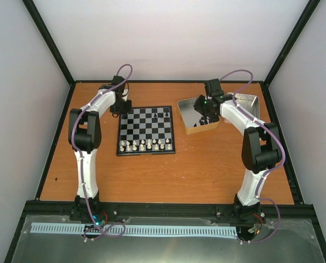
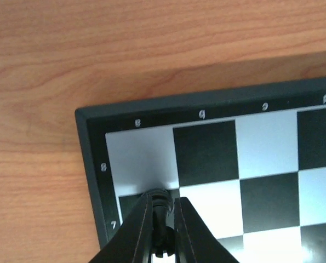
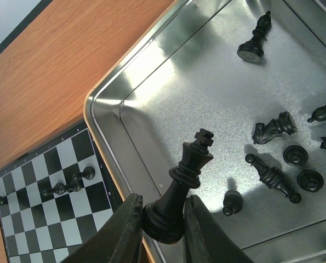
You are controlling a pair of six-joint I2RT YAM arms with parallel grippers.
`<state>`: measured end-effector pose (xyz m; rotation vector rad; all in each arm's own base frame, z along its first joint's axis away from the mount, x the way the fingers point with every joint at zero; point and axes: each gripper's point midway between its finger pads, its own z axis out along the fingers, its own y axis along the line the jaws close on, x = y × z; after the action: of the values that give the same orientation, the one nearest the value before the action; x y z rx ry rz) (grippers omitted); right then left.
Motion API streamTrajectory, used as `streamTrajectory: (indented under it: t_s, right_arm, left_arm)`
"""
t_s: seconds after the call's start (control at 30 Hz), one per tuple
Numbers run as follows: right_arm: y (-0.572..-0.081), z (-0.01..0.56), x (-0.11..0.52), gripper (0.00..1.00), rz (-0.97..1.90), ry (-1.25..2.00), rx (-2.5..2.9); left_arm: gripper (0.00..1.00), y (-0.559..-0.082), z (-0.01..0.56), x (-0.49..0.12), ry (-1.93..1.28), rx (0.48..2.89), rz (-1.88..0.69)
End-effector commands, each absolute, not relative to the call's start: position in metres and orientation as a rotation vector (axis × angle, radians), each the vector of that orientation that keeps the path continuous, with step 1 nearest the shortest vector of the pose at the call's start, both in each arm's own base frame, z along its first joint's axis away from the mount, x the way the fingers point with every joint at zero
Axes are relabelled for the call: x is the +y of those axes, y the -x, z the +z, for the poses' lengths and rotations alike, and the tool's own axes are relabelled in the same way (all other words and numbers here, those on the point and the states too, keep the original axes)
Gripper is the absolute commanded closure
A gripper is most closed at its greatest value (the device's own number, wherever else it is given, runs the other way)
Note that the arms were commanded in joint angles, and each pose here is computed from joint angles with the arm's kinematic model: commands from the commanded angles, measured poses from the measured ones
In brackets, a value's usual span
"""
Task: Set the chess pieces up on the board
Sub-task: Place the chess piece on the chessboard.
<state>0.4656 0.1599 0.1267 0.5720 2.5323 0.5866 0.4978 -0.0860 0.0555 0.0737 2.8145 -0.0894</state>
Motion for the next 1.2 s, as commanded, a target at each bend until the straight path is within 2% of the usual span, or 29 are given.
streamTrajectory:
  t_s: [0.0, 0.6, 0.73, 1.03, 1.17]
  right_arm:
    - [-0.473, 0.138, 0.159, 0.8, 0.562, -0.554, 2.505]
    - [-0.473, 0.143, 0.157, 0.8, 0.557, -0.55, 2.495]
    - [-0.473, 0.143, 0.158, 0.8, 0.559, -0.552, 2.495]
    - [-0.473, 0.146, 0.157, 0.8, 0.554, -0.545, 2.487]
    - [-0.472, 0.146, 0.159, 0.8, 0.552, -0.541, 2.489]
  left_arm:
    - [0.98, -0.513, 0.058, -0.088, -0.041, 2.795, -0.112]
    - [0.95, -0.516, 0.046, -0.077, -0.011, 2.824, -0.03]
    - [0.89, -0.513, 0.044, -0.075, -0.011, 2.833, -0.012]
    - [0.68, -0.526, 0.068, -0.082, -0.016, 2.777, -0.065]
    - [0.64, -0.533, 0.081, -0.083, -0.02, 2.744, -0.066]
